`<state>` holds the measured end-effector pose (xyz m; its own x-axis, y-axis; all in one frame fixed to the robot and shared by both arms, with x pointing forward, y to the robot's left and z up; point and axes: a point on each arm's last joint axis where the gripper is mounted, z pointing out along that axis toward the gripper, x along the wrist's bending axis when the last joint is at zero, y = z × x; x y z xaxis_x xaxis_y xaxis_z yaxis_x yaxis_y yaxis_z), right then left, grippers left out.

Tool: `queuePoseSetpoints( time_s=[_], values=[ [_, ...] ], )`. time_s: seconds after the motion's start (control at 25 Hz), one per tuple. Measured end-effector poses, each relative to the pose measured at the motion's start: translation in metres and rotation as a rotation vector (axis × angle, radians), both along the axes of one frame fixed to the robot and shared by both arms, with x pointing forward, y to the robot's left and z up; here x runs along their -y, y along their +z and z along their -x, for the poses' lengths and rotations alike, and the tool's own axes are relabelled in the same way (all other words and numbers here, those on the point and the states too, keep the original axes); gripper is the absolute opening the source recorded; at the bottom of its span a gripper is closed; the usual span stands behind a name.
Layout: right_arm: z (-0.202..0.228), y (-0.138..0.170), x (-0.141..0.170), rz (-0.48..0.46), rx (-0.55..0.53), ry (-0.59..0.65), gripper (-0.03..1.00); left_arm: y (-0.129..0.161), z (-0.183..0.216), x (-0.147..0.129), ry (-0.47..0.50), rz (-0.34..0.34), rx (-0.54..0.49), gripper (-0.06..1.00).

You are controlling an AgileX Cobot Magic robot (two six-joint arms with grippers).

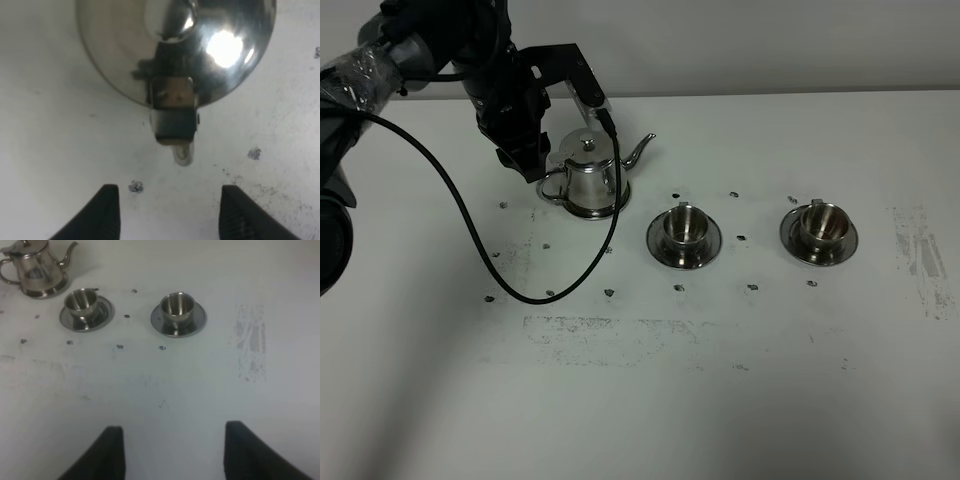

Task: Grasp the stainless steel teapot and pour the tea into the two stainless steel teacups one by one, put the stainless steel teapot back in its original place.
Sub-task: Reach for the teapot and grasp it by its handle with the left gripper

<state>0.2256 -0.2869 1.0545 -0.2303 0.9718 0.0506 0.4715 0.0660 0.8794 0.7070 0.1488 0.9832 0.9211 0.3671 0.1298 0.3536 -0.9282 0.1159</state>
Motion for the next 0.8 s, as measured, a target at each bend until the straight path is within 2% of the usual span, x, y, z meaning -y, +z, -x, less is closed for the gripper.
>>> queuePoseSetpoints(
  time_s=[0.4, 0.8],
  values=[
    [0.0, 0.0, 0.0, 0.0, 0.0, 0.0, 0.43, 0.005, 0.0, 0.001, -0.023, 0.002, 0.012, 0.44],
    [0.0, 0.0, 0.0, 0.0, 0.0, 0.0, 0.43, -0.001, 0.004, 0.015, -0.048, 0.015, -0.001, 0.44]
  ],
)
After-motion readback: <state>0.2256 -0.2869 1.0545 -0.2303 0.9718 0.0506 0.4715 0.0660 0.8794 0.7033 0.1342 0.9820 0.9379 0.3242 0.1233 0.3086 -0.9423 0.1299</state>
